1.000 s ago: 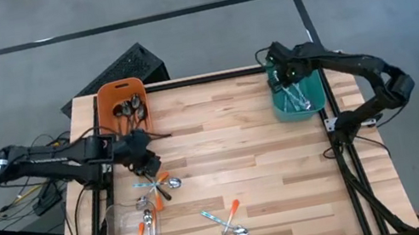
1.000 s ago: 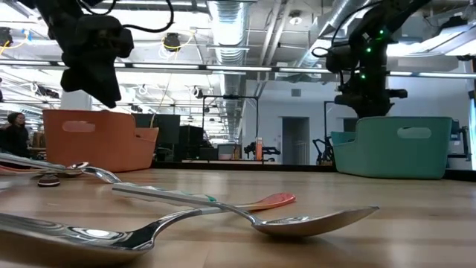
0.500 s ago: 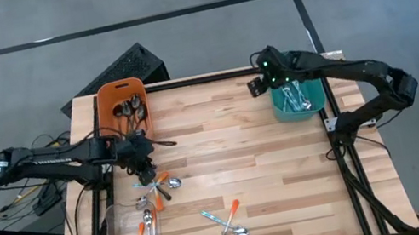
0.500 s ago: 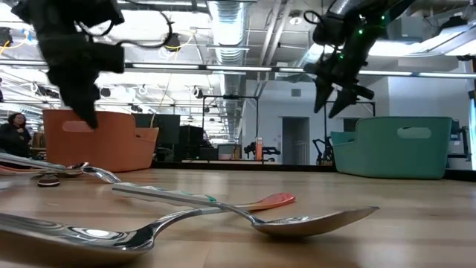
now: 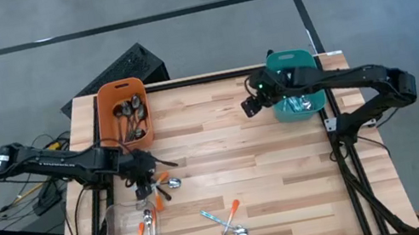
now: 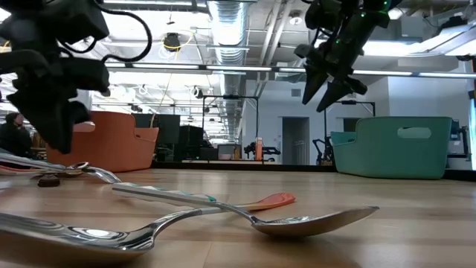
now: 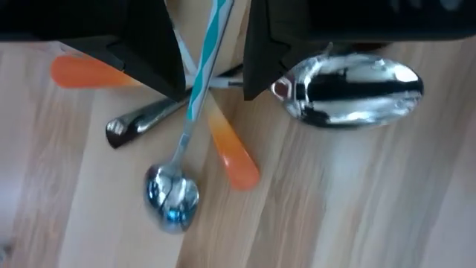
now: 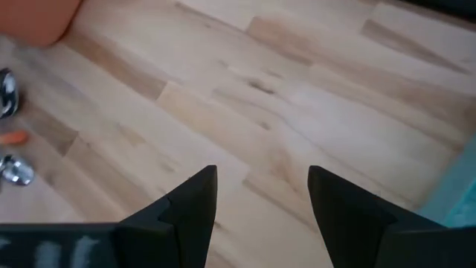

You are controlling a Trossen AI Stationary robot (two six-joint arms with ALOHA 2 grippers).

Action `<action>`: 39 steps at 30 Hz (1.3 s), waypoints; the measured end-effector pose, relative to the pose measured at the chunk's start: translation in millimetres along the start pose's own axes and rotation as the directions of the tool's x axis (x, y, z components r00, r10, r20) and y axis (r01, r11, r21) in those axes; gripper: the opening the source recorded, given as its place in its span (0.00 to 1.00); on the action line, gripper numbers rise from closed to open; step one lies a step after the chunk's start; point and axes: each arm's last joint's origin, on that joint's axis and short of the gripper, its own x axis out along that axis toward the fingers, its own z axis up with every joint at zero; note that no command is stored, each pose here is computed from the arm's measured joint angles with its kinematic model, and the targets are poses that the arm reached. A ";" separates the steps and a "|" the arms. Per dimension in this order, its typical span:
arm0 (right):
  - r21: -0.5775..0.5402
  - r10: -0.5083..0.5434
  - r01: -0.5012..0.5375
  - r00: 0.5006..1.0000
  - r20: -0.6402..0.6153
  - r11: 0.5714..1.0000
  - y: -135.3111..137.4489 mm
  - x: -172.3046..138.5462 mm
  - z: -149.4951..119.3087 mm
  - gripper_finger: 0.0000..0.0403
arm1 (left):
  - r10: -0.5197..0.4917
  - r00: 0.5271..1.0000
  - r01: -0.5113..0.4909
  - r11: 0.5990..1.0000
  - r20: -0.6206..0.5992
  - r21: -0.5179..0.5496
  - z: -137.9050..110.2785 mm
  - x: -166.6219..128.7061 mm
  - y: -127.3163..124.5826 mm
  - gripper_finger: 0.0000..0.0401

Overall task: Sort silverware by color (type)
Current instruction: Put the blue patterned spoon into the blue bin

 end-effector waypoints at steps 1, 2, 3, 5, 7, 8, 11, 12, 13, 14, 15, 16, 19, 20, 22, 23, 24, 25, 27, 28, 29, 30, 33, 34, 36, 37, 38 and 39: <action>-0.006 0.005 -0.005 1.000 -0.003 1.000 2.1 -0.2 -1.7 0.58 | 0.000 1.000 0.000 1.000 -0.006 0.001 -1.3 0.9 -0.1 0.31; -0.009 0.008 -0.009 1.000 -0.006 1.000 4.1 -0.5 -3.4 0.58 | 0.000 1.000 0.000 1.000 -0.009 0.000 -2.2 1.5 0.0 0.31; -0.010 0.010 -0.010 1.000 -0.006 1.000 5.9 -0.7 -4.9 0.58 | 0.000 1.000 0.000 1.000 -0.011 0.002 -2.7 1.8 -0.2 0.31; -0.013 0.009 -0.009 1.000 -0.003 1.000 8.7 -1.2 -7.3 0.58 | -0.003 1.000 0.003 1.000 -0.010 0.004 -2.6 1.8 -0.6 0.31; -0.020 0.014 -0.014 1.000 -0.004 1.000 11.3 -1.7 -9.4 0.58 | -0.001 1.000 0.002 1.000 -0.015 0.004 -3.0 1.8 -0.5 0.31; -0.023 0.015 -0.015 1.000 -0.005 1.000 12.2 -1.8 -10.2 0.58 | -0.002 1.000 0.002 1.000 -0.014 0.003 -3.0 1.8 -0.5 0.31; -0.017 0.021 -0.021 1.000 -0.007 1.000 14.4 -2.2 -12.1 0.58 | -0.001 1.000 0.001 1.000 -0.017 0.003 -2.9 2.3 -0.5 0.31; -0.014 0.022 -0.022 1.000 -0.008 1.000 14.8 -2.3 -12.3 0.58 | 0.000 1.000 0.000 1.000 -0.021 0.003 -2.6 3.2 -0.6 0.31; -0.014 0.024 -0.024 1.000 -0.009 1.000 15.6 -2.5 -13.0 0.58 | 0.002 1.000 -0.002 1.000 -0.030 0.003 -2.6 4.4 -0.6 0.31; -0.016 0.025 -0.025 1.000 -0.010 1.000 16.1 -2.6 -13.5 0.58 | 0.002 0.999 -0.002 1.000 -0.039 0.005 -2.7 5.7 -0.8 0.31; -0.019 0.028 -0.028 1.000 -0.011 0.999 17.1 -2.8 -14.4 0.58 | 0.001 0.999 -0.001 1.000 -0.045 0.009 -2.1 7.8 -1.8 0.31; -0.023 0.030 -0.030 0.999 -0.013 0.999 18.0 -2.8 -15.2 0.58 | 0.002 0.999 -0.001 1.000 -0.052 0.020 -1.5 10.3 -2.7 0.31; -0.035 0.039 -0.040 0.999 -0.017 0.999 21.4 -3.6 -18.1 0.58 | 0.002 0.997 0.000 1.000 -0.083 0.030 -0.2 17.2 -5.5 0.31; -0.038 0.042 -0.043 0.999 -0.019 0.998 22.5 -3.9 -19.2 0.58 | -0.005 0.995 0.008 0.999 -0.098 0.031 0.3 19.8 -6.4 0.31; -0.047 0.049 -0.050 0.999 -0.021 0.998 24.9 -4.4 -21.3 0.58 | -0.024 0.992 0.029 0.999 -0.125 0.041 0.7 24.3 -7.9 0.31; -0.051 0.051 -0.052 0.998 -0.023 0.997 25.9 -4.6 -22.1 0.58 | -0.034 0.989 0.041 0.998 -0.143 0.044 0.7 26.5 -8.3 0.31; -0.054 0.053 -0.054 0.998 -0.024 0.997 26.5 -4.8 -22.8 0.58 | -0.043 0.986 0.051 0.998 -0.161 0.046 0.5 28.4 -8.7 0.31; -0.057 0.055 -0.056 0.998 -0.025 0.997 27.3 -5.0 -23.5 0.58 | -0.047 0.985 0.056 0.997 -0.168 0.048 0.8 30.0 -8.9 0.31; -0.060 0.056 -0.057 0.998 -0.025 0.997 28.0 -5.2 -24.2 0.58 | -0.045 0.983 0.054 0.998 -0.178 0.044 0.7 31.3 -8.9 0.31; -0.062 0.056 -0.058 0.998 -0.026 0.996 28.4 -5.3 -24.6 0.58 | -0.045 0.983 0.054 0.998 -0.180 0.043 0.8 31.9 -8.9 0.30; -0.064 0.057 -0.058 0.998 -0.026 0.996 28.6 -5.4 -24.9 0.58 | -0.046 0.982 0.055 0.998 -0.182 0.043 0.8 32.1 -8.9 0.29; -0.065 0.057 -0.058 0.998 -0.026 0.996 28.6 -5.4 -24.9 0.58 | -0.045 0.982 0.053 0.998 -0.184 0.039 0.8 32.0 -8.3 0.27; -0.067 0.056 -0.058 0.998 -0.027 0.996 28.6 -5.3 -25.0 0.58 | -0.040 0.981 0.046 0.999 -0.187 0.026 0.7 32.2 -6.8 0.17; -0.068 0.056 -0.058 0.998 -0.026 0.996 28.6 -5.3 -25.0 0.58 | -0.038 0.981 0.043 0.999 -0.189 0.019 0.7 32.2 -6.0 0.13; -0.073 0.057 -0.058 0.998 -0.026 0.996 28.6 -5.3 -25.0 0.58 | -0.035 0.981 0.038 0.999 -0.191 0.010 0.8 32.2 -4.6 0.06; -0.074 0.056 -0.058 0.998 -0.026 0.996 28.6 -5.3 -25.0 0.58 | -0.034 0.981 0.036 0.999 -0.190 0.007 1.1 32.2 -4.0 0.03; -0.074 0.057 -0.059 0.998 -0.026 0.996 28.6 -5.4 -24.9 0.58 | -0.032 0.981 0.033 0.999 -0.189 0.004 1.3 32.2 -3.2 0.02; -0.073 0.056 -0.058 0.998 -0.026 0.996 28.5 -5.3 -24.8 0.58 | -0.030 0.982 0.031 1.000 -0.188 0.001 1.7 32.2 -2.3 0.02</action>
